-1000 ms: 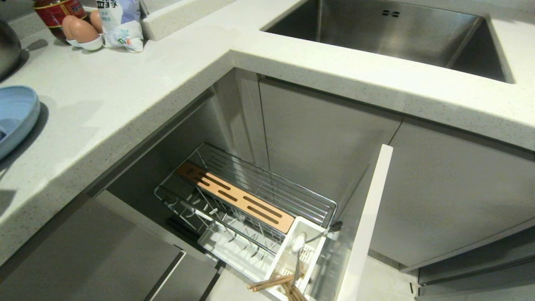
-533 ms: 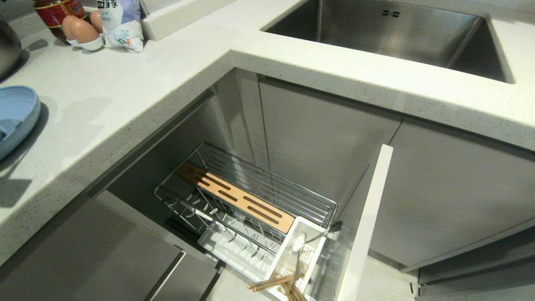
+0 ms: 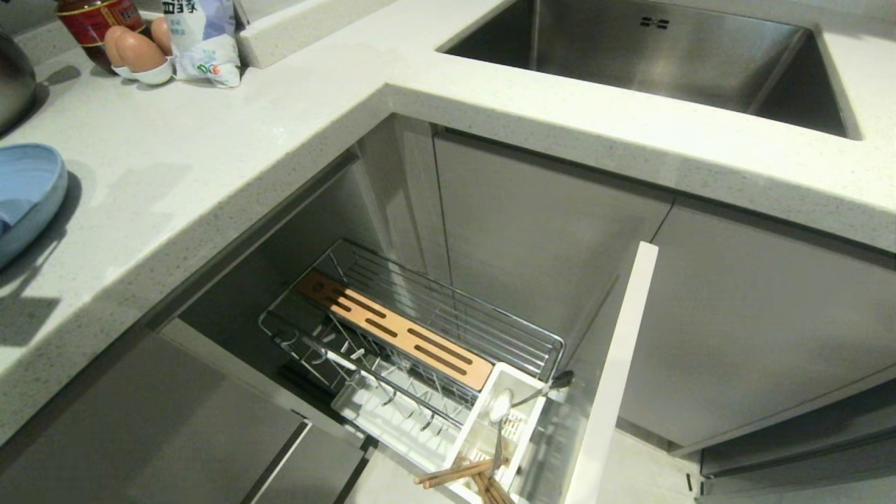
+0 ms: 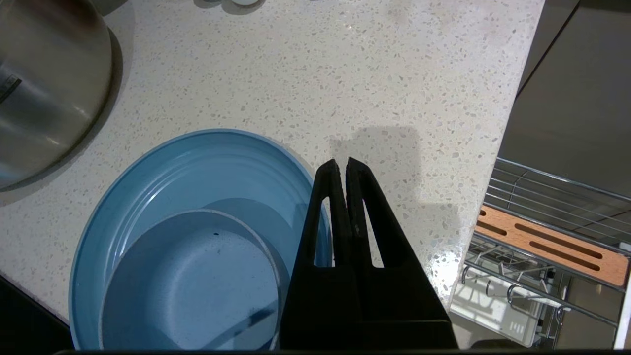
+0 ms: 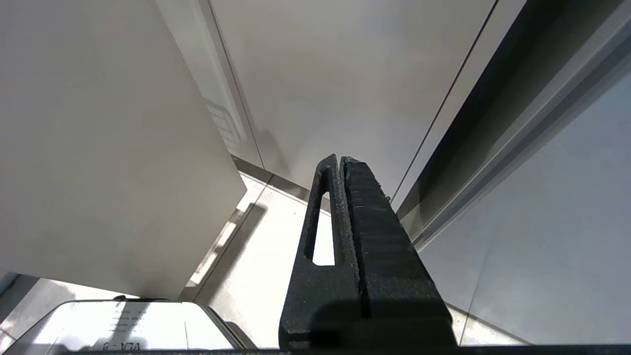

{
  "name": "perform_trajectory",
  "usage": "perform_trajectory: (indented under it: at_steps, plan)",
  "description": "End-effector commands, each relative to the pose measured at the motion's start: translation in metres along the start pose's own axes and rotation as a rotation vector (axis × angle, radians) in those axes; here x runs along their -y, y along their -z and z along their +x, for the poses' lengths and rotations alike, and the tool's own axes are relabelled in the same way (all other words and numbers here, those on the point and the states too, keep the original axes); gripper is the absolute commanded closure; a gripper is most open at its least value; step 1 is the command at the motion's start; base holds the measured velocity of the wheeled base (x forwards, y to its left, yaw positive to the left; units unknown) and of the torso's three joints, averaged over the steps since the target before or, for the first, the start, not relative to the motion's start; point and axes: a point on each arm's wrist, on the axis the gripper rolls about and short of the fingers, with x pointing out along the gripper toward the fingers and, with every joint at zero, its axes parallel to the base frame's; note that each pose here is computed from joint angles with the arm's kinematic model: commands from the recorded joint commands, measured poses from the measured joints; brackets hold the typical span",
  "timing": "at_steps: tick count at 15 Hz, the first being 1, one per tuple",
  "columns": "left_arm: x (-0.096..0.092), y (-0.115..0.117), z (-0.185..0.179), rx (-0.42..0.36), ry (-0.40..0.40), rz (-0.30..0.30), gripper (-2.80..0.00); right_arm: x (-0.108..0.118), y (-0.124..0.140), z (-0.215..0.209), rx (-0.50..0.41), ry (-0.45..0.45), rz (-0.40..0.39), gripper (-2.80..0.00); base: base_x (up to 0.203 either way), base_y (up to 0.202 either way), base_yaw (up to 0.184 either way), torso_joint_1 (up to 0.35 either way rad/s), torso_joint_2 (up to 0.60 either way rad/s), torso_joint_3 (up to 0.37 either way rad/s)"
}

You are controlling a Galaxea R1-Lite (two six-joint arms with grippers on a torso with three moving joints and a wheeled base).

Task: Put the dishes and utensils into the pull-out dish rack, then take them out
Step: Take the chopsticks out of the cupboard

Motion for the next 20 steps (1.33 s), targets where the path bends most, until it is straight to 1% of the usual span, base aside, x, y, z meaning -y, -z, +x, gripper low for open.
perform_trajectory:
  at_steps: [1,20]
  plan:
    - [0.0014,0.0024,0.0022,-0.014,0.0,0.007,0.0,0.0,0.0,0.0,0.0,-0.001,0.0,0.0,0.0,0.0,0.0,0.0,0.0,0.0]
    - [0.0053,0.0056,0.0102,-0.042,0.005,0.018,0.0,0.0,0.0,0.0,0.0,-0.001,0.0,0.0,0.0,0.0,0.0,0.0,0.0,0.0]
